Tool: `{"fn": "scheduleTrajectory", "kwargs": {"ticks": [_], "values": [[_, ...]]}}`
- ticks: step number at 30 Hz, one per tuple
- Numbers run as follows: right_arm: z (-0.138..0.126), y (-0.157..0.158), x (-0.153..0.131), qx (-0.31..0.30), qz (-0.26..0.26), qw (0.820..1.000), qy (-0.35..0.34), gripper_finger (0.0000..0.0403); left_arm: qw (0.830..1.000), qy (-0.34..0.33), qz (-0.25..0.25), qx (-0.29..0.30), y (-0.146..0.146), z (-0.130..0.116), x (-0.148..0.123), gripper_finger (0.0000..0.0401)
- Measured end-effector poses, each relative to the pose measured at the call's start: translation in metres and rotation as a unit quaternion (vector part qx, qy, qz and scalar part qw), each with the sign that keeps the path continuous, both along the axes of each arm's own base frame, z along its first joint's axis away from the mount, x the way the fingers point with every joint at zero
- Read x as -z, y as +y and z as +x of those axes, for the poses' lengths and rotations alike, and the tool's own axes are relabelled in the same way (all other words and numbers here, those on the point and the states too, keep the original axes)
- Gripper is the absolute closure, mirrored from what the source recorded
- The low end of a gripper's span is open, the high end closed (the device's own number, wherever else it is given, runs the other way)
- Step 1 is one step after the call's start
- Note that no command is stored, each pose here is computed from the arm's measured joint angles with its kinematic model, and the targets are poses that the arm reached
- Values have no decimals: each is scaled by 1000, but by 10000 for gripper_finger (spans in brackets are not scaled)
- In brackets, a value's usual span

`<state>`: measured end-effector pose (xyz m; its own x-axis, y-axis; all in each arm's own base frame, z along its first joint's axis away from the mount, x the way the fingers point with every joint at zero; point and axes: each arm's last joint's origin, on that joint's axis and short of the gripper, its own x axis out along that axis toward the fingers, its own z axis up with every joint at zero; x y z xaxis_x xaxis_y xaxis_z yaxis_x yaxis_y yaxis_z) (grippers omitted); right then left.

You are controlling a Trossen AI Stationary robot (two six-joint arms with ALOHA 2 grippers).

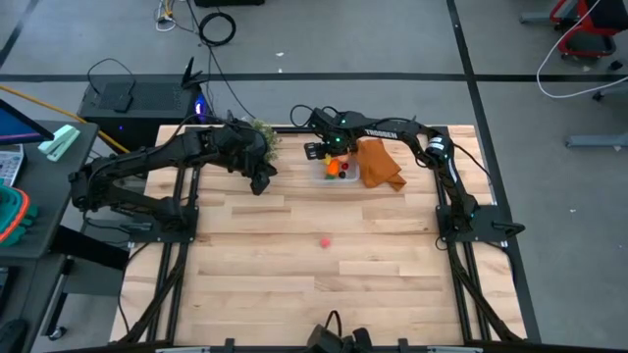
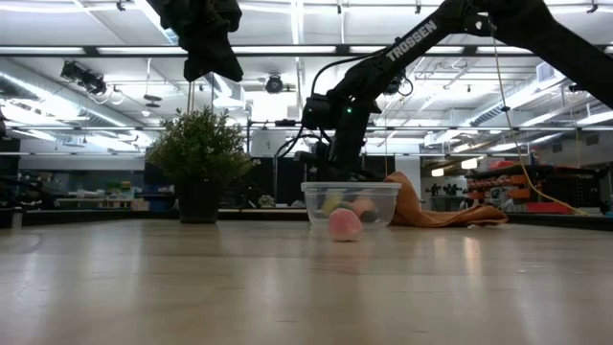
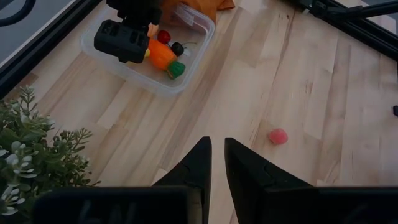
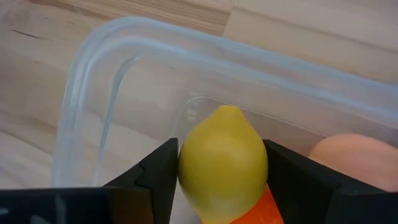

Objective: Pick and placing Produce into tupperware
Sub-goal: Put the lemon into the transparent bin, then put the small peach into the transparent bin

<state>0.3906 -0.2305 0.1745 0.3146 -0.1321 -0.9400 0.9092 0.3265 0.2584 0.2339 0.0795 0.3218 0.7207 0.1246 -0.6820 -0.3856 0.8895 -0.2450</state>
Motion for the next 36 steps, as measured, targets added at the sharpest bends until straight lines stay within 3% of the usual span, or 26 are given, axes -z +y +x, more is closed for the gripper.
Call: {"fn": "scheduleTrajectory", "kwargs": {"ticks": [20, 30, 36], "values": [[2, 0, -6, -8, -11, 1000, -12, 166, 1000, 0, 0, 0, 0, 0, 0, 348], [-13, 4, -56, -18, -45, 998, -46, 174, 1000, 0, 0, 0, 0, 0, 0, 349], [-35, 29, -108, -80, -60, 993, -55, 182, 1000, 0, 0, 0, 0, 0, 0, 349]]}}
